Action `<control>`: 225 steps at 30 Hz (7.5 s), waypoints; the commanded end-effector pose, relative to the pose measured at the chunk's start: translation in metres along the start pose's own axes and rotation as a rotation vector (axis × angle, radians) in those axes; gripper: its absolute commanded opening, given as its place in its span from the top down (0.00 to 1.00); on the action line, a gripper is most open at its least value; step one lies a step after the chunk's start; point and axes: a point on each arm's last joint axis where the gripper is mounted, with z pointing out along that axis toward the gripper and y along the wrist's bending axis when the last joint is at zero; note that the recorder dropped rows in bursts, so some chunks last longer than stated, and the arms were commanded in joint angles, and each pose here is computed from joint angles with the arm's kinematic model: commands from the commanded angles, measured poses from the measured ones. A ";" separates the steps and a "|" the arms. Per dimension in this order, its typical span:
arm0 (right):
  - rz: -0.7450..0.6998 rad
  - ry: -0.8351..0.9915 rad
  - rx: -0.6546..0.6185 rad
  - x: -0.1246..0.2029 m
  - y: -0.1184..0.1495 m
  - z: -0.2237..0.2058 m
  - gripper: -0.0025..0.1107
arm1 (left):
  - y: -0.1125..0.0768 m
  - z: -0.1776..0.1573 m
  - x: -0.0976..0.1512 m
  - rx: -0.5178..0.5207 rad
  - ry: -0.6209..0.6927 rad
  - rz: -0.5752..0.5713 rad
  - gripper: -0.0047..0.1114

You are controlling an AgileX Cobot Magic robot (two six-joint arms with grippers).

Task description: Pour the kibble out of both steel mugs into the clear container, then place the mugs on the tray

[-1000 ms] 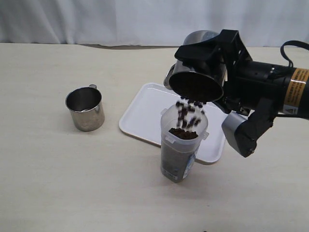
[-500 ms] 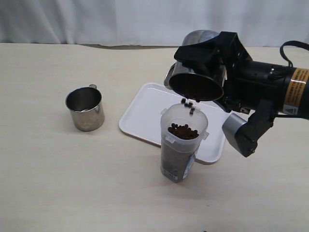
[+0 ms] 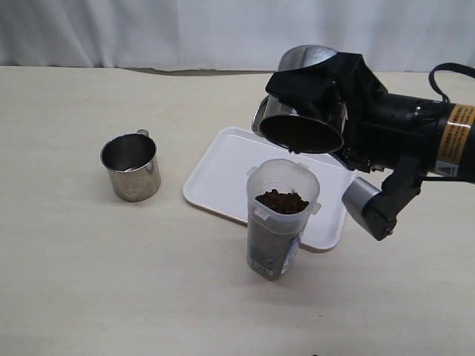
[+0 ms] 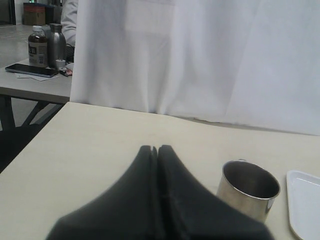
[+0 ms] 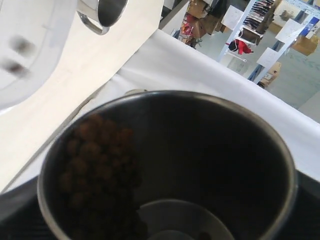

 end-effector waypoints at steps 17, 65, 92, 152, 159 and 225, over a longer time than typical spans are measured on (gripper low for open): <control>-0.143 0.000 0.032 0.001 -0.005 0.000 0.93 | -0.001 0.000 0.000 0.011 -0.011 -0.005 0.96; -0.359 0.000 0.061 0.000 -0.008 0.000 0.93 | -0.001 0.000 0.000 0.011 -0.011 -0.005 0.96; -0.538 -0.001 0.133 -0.002 -0.014 -0.001 0.93 | -0.001 0.000 0.000 0.011 -0.011 -0.005 0.96; 0.668 0.239 0.271 0.028 -0.018 -0.005 0.93 | -0.001 0.000 0.000 0.011 -0.011 -0.005 0.96; 0.935 0.300 0.348 0.037 -0.017 -0.009 0.93 | -0.001 0.000 0.000 0.011 -0.011 -0.005 0.96; 2.283 0.401 0.304 0.047 0.187 0.026 0.93 | -0.001 0.000 0.000 0.011 -0.011 -0.005 0.96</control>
